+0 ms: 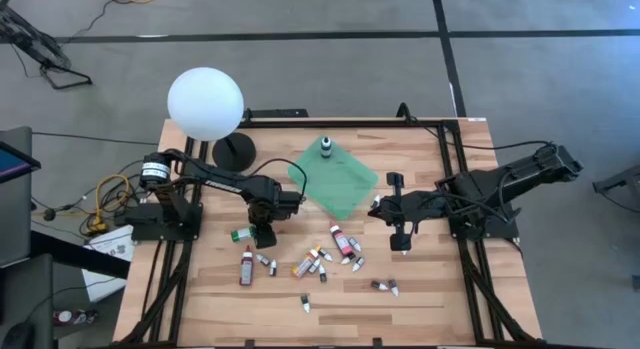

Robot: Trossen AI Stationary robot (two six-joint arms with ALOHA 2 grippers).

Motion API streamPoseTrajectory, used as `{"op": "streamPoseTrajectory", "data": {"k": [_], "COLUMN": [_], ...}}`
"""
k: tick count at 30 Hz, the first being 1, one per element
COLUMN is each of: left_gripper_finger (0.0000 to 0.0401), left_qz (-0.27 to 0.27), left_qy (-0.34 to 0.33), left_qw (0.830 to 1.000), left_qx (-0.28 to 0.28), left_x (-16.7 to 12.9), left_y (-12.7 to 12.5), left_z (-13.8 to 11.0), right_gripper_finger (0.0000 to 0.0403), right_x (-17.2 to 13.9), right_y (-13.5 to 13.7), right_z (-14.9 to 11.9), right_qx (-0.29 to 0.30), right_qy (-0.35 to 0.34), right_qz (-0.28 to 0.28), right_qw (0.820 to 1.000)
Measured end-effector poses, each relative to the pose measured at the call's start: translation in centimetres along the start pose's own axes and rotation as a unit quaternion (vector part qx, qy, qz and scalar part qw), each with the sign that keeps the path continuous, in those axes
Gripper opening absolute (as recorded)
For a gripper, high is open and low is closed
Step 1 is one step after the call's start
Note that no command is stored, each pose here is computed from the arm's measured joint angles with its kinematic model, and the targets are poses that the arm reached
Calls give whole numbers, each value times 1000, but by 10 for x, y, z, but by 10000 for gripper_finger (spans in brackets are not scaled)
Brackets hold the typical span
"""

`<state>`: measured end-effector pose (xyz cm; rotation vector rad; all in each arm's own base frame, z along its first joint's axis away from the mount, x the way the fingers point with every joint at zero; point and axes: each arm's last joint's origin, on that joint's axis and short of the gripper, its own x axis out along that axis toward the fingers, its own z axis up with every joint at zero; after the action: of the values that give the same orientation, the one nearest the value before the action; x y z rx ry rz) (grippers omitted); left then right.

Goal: Pick & Place food coloring
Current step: Put the large green food coloring bottle into the green bin

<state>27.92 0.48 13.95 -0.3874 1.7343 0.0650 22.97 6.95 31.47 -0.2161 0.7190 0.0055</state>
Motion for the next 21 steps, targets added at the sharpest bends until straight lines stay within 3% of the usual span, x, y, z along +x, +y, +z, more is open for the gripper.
{"op": "streamPoseTrajectory", "data": {"k": [21], "left_gripper_finger": [147], "left_qz": [22], "left_qy": [-1], "left_qw": [1000], "left_qx": [1], "left_x": [0], "left_y": [1], "left_z": [-1], "right_gripper_finger": [0], "right_x": [0], "right_y": [0], "right_z": [0], "right_qx": [1], "right_qy": [-2], "right_qz": [0], "right_qw": [1000]}}
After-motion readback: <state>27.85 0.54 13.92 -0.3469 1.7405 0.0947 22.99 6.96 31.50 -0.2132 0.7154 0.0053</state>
